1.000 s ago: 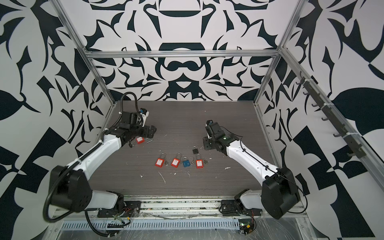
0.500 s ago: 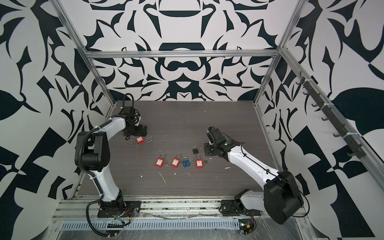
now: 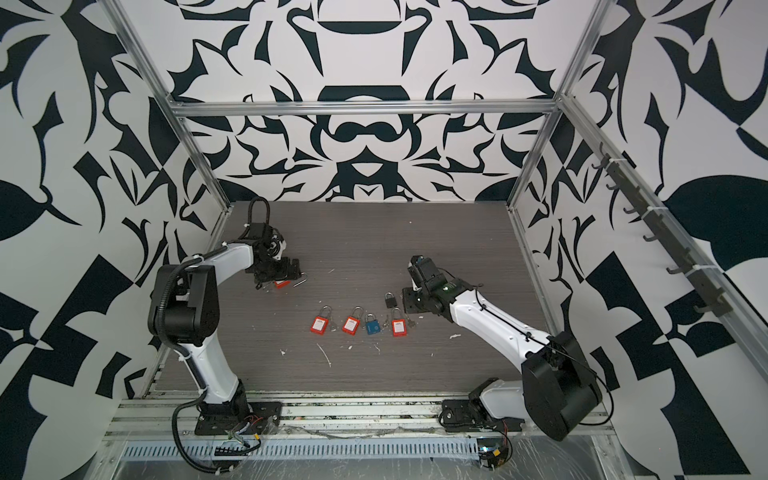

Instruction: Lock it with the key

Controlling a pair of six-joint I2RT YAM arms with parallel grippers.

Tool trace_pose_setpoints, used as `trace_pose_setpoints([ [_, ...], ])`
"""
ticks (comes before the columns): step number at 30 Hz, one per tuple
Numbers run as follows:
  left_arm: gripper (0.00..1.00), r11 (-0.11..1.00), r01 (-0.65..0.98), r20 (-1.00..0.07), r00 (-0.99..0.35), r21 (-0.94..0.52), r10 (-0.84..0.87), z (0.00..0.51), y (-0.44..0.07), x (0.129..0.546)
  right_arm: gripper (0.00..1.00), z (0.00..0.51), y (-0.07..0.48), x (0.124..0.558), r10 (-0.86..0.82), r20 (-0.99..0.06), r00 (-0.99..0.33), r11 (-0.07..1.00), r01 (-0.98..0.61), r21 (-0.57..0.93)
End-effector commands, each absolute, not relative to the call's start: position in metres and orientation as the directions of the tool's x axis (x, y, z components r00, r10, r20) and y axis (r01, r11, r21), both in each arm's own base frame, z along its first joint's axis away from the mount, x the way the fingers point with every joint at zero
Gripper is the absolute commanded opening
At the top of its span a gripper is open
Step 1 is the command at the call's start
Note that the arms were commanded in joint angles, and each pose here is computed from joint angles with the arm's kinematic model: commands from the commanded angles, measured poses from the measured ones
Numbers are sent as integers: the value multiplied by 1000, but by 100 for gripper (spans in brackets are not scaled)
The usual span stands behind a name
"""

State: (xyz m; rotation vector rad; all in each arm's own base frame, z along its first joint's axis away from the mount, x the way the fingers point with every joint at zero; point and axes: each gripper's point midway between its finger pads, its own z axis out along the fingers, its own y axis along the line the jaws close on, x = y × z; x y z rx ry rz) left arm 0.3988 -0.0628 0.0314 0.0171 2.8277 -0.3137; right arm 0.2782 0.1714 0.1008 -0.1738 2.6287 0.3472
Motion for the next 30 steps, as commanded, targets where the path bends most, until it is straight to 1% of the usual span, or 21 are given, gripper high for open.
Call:
trace_pose_setpoints([
  [1, 99, 939, -20, -250, -962, -344, -112, 34, -81, 389, 53, 127, 181, 286, -21, -534, -845, 948, -186, 257],
  [4, 99, 906, -56, -220, -962, -419, -161, 42, -93, 380, 53, 133, 182, 285, -23, -543, -840, 947, -191, 256],
  [7, 99, 875, -106, -168, -964, -473, -208, 46, -104, 369, 53, 136, 183, 284, -25, -549, -835, 948, -195, 252],
  [13, 99, 859, -102, -139, -970, -501, -197, 49, -136, 347, 53, 139, 191, 286, -45, -549, -834, 942, -219, 256],
  [15, 99, 849, -108, -127, -971, -518, -201, 49, -148, 340, 53, 141, 197, 288, -65, -551, -832, 937, -240, 252],
  [17, 99, 842, -93, -139, -971, -531, -195, 52, -157, 338, 53, 145, 207, 290, -103, -555, -826, 927, -282, 247],
  [19, 99, 838, -84, -168, -964, -538, -205, 59, -158, 340, 53, 147, 222, 292, -168, -562, -810, 904, -354, 239],
  [21, 99, 840, -58, -218, -954, -540, -207, 73, -156, 343, 53, 148, 242, 293, -252, -567, -784, 866, -444, 230],
  [24, 99, 867, -5, -344, -917, -499, -203, 105, -145, 349, 53, 148, 280, 294, -398, -575, -715, 782, -592, 195],
  [25, 99, 887, -4, -393, -896, -463, -209, 116, -135, 350, 53, 147, 294, 296, -445, -579, -683, 750, -637, 175],
  [28, 99, 914, -50, -483, -837, -402, -258, 143, -102, 350, 53, 142, 334, 307, -542, -589, -600, 676, -727, 119],
  [30, 99, 899, -122, -501, -795, -421, -342, 157, -74, 350, 54, 138, 362, 316, -581, -595, -556, 639, -764, 89],
])
